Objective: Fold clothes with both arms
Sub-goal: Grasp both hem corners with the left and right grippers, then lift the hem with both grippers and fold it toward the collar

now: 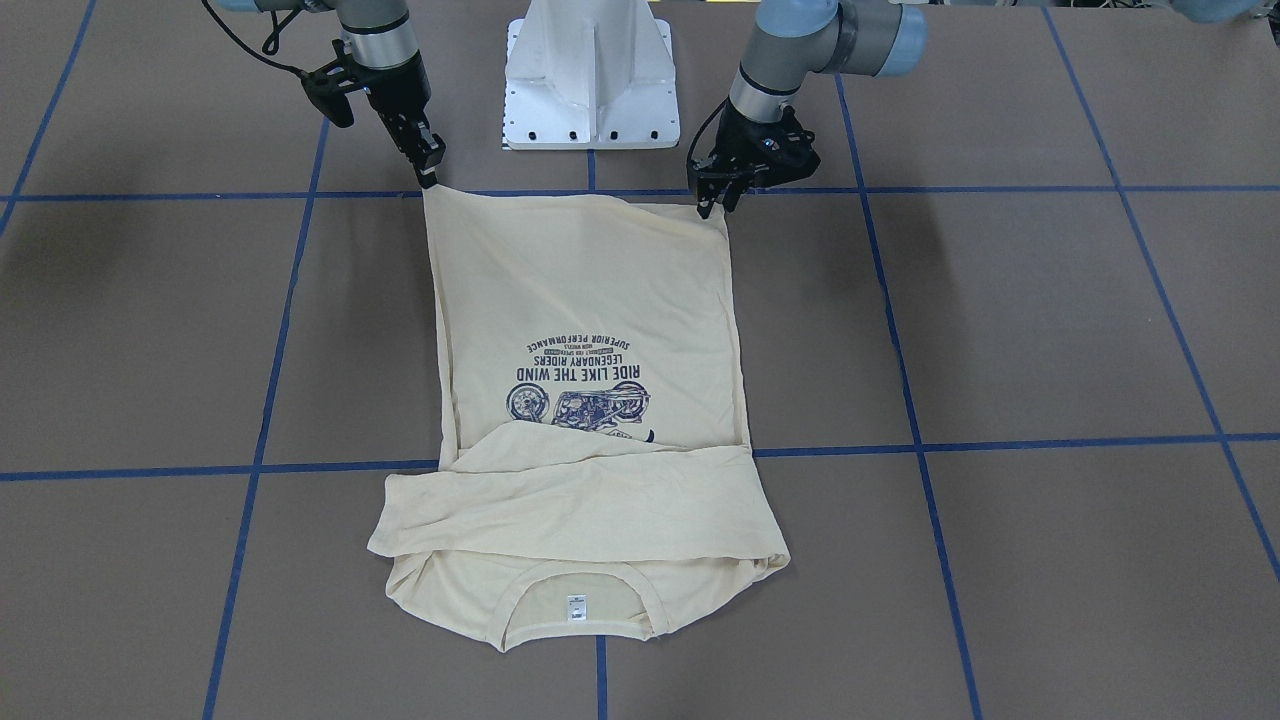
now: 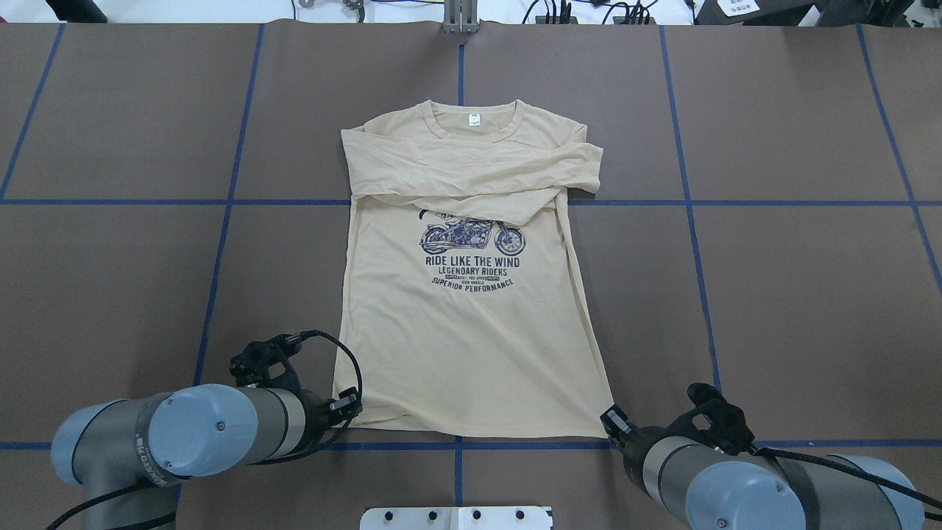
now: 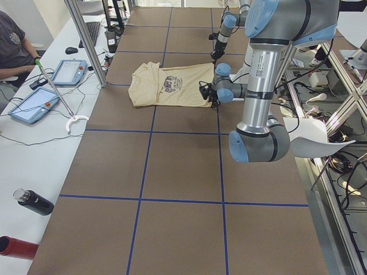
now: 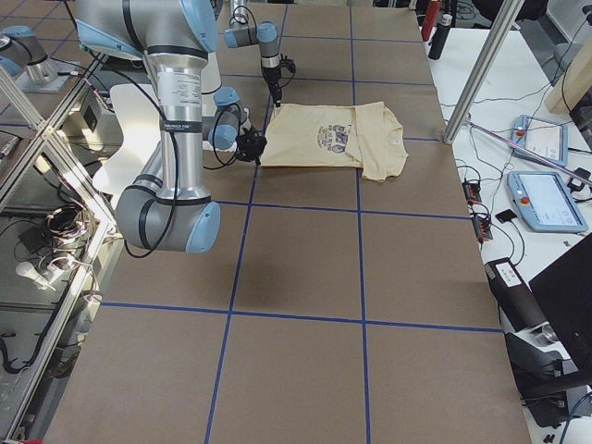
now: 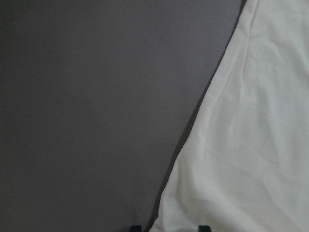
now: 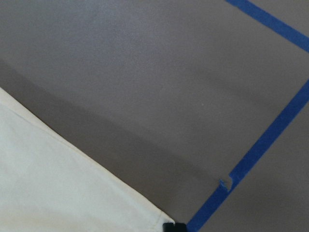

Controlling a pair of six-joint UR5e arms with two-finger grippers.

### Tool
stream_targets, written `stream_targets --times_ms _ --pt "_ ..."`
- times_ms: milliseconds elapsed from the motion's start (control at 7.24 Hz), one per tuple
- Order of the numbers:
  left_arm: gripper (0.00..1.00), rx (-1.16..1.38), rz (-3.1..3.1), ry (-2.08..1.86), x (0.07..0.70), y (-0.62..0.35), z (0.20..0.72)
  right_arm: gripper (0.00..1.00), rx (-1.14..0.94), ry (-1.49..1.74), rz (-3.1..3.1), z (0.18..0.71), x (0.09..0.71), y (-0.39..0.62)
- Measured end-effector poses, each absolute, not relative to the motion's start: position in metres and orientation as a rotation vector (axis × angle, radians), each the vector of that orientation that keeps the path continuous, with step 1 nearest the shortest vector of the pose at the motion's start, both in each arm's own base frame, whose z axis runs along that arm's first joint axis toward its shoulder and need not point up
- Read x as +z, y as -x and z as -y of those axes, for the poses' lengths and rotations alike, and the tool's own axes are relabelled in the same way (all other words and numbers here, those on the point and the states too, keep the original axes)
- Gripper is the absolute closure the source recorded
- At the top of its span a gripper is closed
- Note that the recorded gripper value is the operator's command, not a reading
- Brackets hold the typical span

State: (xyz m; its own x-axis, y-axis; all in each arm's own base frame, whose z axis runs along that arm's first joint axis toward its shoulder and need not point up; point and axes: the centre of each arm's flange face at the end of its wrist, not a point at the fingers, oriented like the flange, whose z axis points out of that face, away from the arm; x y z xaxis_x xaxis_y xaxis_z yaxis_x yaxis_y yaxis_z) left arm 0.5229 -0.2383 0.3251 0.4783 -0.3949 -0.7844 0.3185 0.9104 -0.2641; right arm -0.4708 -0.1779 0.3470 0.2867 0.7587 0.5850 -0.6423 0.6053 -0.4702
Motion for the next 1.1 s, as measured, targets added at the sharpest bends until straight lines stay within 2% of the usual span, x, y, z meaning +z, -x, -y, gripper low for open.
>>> stream_targets --times_ms 138,552,1105 --pt "1.0 -0.436 -0.98 0.087 0.325 -0.523 0.238 1.0 0.941 0.154 0.87 0.178 0.347 0.471" --pt "1.0 -0.438 -0.977 0.094 0.322 -0.517 0.236 1.0 0.941 0.155 0.873 0.178 0.346 0.471" --pt "1.0 -0.414 -1.003 0.145 0.284 -0.478 0.221 1.0 0.931 0.178 0.899 0.172 0.332 0.452"
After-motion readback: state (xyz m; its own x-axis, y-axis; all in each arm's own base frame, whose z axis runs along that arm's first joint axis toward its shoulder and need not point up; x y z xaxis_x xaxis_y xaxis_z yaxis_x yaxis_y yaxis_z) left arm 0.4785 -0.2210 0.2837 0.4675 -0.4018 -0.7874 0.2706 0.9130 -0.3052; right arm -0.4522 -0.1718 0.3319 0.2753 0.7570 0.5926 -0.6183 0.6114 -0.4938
